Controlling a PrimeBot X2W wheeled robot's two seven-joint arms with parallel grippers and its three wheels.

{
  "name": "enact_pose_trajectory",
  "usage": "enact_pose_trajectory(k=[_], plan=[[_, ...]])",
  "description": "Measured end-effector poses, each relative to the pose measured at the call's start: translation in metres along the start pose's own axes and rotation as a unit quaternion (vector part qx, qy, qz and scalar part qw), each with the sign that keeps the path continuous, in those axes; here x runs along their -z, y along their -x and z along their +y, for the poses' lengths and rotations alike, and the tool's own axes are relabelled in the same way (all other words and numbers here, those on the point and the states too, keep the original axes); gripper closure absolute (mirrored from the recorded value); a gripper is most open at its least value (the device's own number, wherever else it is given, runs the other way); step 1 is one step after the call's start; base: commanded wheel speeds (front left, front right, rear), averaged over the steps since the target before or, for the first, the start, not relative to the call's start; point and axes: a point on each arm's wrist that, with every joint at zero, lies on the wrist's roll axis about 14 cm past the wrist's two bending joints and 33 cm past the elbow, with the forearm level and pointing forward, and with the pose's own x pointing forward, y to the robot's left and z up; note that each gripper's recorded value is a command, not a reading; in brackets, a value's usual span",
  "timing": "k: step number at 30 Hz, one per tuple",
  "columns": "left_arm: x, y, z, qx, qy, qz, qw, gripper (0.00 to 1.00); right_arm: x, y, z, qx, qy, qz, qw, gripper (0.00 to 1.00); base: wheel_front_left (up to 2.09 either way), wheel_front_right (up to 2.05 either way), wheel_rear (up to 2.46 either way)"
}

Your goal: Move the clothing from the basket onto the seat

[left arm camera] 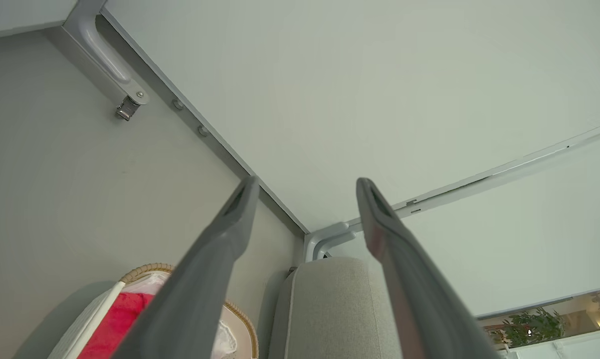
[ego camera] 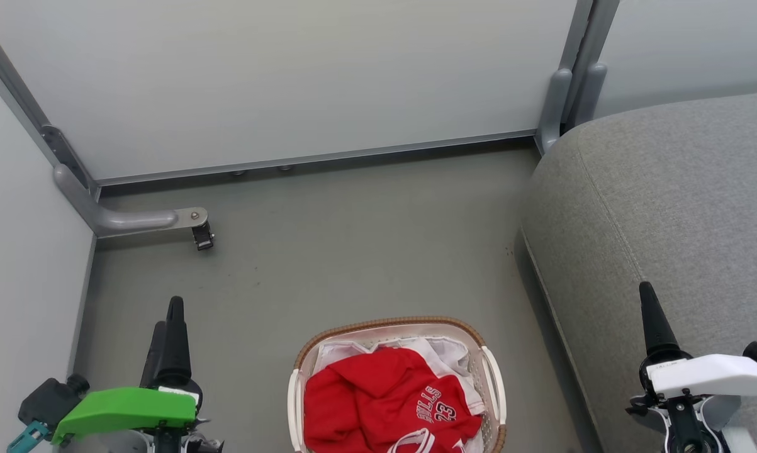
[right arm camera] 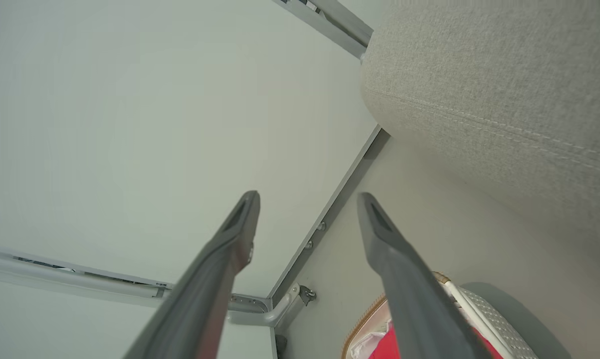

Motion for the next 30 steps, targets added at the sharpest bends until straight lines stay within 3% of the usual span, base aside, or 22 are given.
enact_pose_trajectory(k=[9,30], plan=[[0.004,0.000,-0.011,0.021,-0.074,0.002,0.997,0.00,0.003,-0.001,0.025,-0.044,0.119,0.000,0.992,0.00,0.00,0.00,0.00],[0.019,0.011,-0.010,0.032,-0.235,0.015,0.971,0.00,0.014,0.007,0.024,-0.060,0.271,0.006,0.961,0.00,0.00,0.00,0.00]])
